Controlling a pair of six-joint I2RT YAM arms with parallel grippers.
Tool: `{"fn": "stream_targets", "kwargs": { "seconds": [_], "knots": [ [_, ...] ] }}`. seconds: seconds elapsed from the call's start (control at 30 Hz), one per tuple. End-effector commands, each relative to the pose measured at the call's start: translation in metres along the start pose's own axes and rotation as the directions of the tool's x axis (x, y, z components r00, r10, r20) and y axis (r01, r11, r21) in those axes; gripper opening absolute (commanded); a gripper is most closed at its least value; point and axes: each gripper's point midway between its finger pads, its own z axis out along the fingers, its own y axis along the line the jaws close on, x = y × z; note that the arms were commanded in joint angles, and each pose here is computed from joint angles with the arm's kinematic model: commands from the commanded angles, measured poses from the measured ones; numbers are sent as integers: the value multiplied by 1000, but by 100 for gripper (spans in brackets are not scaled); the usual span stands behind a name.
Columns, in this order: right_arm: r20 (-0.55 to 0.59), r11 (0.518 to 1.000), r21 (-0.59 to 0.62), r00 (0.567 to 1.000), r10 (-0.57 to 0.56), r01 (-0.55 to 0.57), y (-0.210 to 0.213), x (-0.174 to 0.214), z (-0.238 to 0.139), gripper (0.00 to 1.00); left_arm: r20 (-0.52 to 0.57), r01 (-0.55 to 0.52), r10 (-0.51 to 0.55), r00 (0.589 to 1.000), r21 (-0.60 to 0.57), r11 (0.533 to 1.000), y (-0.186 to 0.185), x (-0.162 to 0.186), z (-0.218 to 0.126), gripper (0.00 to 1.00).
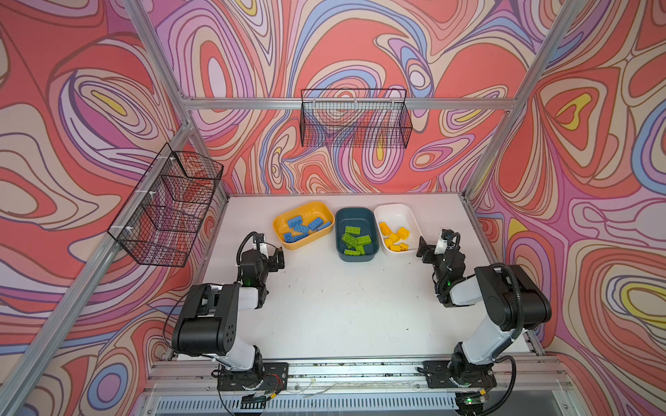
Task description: Sort the legos into containers by color
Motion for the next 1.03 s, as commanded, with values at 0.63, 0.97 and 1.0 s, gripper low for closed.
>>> {"fn": "stream_targets", "kwargs": {
  "seconds": [0.63, 0.97, 1.0],
  "knots": [
    [-11, 1000, -20, 1000, 2, -2, 3, 2, -3, 98, 6, -3, 3, 1000, 11, 1000, -3, 2, -3, 100],
    [-17, 1000, -25, 1000, -5, 4, 5, 3, -2, 98, 4, -3, 3, 1000, 12, 1000, -4, 2, -3, 100],
    [-16, 1000, -25, 1000, -5, 5, 5, 3, -2, 98, 5, -3, 3, 1000, 12, 1000, -4, 2, -3, 100]
  ]
}}
